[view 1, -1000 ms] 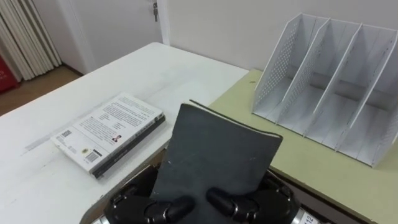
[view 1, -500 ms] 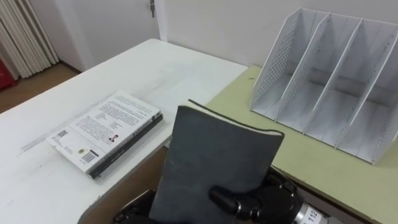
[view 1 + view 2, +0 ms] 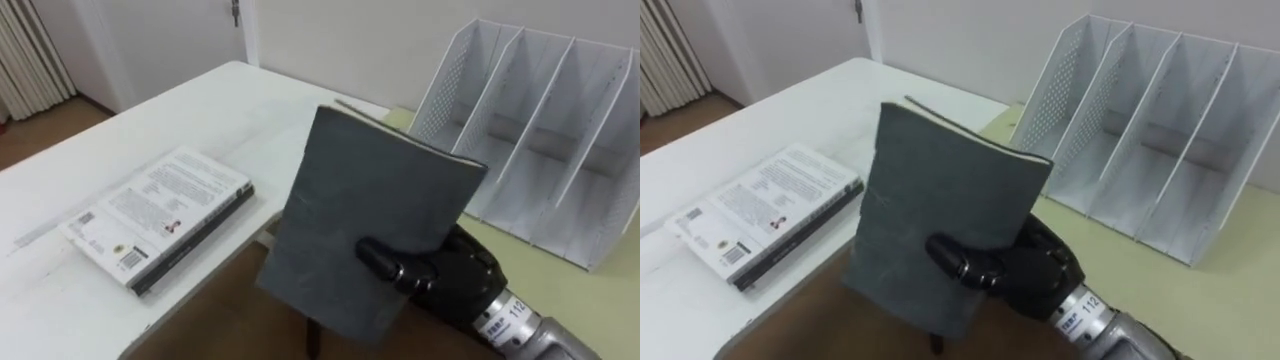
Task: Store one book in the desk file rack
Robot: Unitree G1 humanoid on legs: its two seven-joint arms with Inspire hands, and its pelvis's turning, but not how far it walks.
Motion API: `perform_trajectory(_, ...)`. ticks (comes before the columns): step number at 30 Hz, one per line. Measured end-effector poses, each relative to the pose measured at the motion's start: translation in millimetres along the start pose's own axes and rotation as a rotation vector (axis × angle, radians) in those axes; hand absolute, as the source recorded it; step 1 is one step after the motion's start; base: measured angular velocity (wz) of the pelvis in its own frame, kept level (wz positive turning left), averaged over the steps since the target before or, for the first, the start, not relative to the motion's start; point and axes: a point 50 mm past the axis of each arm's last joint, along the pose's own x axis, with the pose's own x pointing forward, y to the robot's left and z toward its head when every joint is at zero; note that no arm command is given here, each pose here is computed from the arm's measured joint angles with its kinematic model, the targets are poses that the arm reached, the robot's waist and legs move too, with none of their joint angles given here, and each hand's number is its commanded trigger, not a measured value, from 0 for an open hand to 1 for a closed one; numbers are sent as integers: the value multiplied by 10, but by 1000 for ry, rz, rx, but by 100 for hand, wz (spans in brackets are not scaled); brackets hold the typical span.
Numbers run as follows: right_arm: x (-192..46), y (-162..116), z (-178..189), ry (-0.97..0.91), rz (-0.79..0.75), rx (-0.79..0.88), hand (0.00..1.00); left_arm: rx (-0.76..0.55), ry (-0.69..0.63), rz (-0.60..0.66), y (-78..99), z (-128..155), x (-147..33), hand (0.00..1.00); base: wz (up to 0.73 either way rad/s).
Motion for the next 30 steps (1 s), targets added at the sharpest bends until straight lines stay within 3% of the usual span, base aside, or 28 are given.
perform_trajectory(5, -14, -67, 149, -89, -149, -33, 100, -44, 27, 113, 16, -212, -3, 0, 1)
perform_trajectory(14, 129, -115, 559, -158, -458, -493, 100, -106, 63, 229, 1, -508, 3, 0, -1)
perform_trajectory(18, 143, -84, 734, -234, -550, -580, 100, -147, 49, 257, -3, -571, -5, 0, 3)
perform_trajectory(30, 136, -138, 1392, -586, -1095, -841, 100, -184, 55, 300, 30, -646, -50, 0, 0)
